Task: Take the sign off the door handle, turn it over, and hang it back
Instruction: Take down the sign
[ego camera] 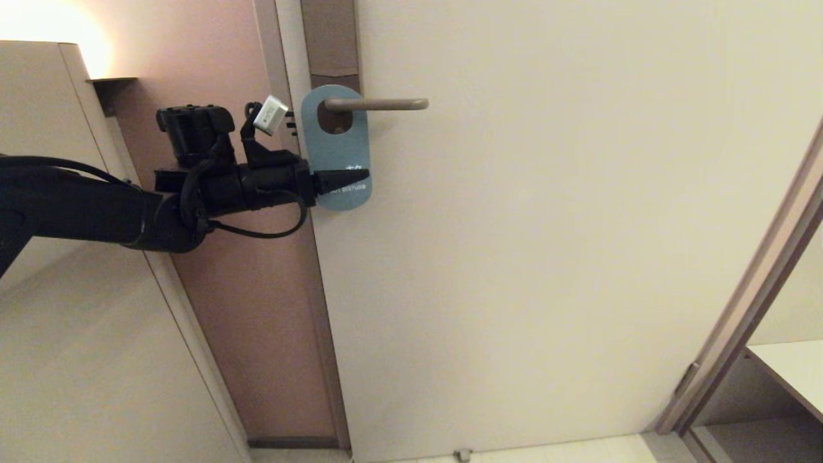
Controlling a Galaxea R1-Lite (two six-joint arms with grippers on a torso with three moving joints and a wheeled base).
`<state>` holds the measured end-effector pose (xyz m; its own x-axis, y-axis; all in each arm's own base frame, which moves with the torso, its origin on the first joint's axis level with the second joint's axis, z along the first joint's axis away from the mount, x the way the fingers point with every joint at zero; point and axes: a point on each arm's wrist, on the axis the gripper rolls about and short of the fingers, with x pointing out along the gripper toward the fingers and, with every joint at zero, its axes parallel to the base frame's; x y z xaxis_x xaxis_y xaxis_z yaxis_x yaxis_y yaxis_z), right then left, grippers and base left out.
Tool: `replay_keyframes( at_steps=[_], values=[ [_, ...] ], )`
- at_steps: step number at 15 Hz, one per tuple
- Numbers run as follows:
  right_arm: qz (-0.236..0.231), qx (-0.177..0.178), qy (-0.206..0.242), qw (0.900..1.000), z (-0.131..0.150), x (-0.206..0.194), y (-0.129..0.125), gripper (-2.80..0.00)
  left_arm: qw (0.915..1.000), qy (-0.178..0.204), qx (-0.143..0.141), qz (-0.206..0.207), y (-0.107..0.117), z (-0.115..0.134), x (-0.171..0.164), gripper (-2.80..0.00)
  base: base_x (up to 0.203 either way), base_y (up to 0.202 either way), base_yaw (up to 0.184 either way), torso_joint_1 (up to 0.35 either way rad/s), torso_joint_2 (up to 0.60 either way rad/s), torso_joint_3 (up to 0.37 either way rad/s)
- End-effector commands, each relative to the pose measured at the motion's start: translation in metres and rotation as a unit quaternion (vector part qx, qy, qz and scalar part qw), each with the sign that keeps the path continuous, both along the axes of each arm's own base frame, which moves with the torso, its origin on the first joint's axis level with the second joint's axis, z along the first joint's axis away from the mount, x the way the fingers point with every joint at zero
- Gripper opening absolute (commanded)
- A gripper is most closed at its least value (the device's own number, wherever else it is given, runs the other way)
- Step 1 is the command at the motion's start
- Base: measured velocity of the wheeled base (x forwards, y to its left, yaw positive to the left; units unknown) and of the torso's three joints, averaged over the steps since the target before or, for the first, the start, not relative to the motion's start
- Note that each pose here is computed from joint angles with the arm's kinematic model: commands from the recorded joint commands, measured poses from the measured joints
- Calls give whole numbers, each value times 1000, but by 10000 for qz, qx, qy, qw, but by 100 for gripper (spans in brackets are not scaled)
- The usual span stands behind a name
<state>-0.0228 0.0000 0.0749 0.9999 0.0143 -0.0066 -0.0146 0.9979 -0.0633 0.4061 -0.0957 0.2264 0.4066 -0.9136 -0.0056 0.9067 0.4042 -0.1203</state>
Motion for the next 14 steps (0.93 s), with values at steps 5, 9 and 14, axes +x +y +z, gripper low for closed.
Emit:
replay_keyframes(
  at_steps=[5,9,14],
  values=[
    [5,-5,-2,10000,0,0,0,-280,9999,-104,-18,-30,1,8,-5,-280,0,0,0,0,0,0],
    [5,-5,-2,10000,0,0,0,-280,9998,-206,-38,-23,2,17,-11,-280,0,0,0,0,0,0],
    [5,-5,-2,10000,0,0,0,-280,9996,-264,-40,68,4,25,-21,-280,0,0,0,0,0,0]
  ],
)
